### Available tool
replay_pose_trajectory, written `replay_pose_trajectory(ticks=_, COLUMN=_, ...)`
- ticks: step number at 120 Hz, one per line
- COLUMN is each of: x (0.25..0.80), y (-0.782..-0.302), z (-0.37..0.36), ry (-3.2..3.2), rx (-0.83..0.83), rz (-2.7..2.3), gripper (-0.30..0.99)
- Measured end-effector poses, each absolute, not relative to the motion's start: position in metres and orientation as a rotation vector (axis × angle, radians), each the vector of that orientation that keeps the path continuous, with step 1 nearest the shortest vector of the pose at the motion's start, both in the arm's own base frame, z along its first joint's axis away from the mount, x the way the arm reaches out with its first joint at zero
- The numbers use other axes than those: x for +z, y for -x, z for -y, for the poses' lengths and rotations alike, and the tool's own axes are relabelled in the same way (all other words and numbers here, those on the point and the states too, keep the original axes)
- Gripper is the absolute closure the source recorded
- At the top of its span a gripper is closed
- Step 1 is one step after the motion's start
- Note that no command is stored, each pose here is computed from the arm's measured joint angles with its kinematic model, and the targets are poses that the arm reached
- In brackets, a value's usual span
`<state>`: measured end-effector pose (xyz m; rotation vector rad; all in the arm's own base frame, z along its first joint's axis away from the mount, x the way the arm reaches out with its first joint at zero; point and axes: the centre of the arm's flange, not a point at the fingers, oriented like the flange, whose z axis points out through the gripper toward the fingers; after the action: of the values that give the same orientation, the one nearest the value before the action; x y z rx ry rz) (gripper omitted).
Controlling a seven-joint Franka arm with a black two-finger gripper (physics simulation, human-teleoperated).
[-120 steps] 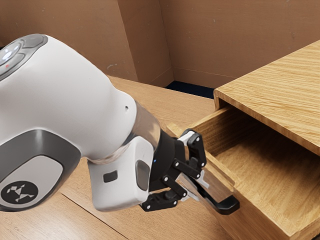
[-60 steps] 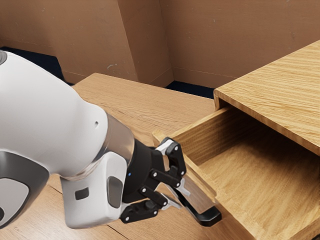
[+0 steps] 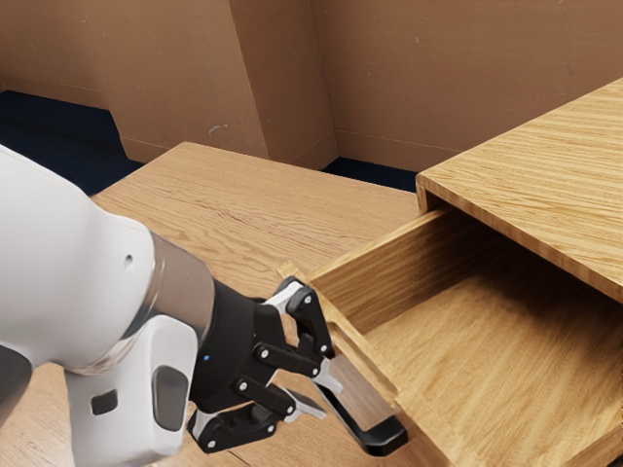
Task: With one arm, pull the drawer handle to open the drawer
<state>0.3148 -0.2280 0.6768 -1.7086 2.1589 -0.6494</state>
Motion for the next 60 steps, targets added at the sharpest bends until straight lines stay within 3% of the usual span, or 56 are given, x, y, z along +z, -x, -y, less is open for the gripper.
replay_pose_trajectory(ticks=60, x=0.676, y=-0.293, z=0.224, ry=1.71, rx=-0.659, rz=-2.152, gripper=0.65)
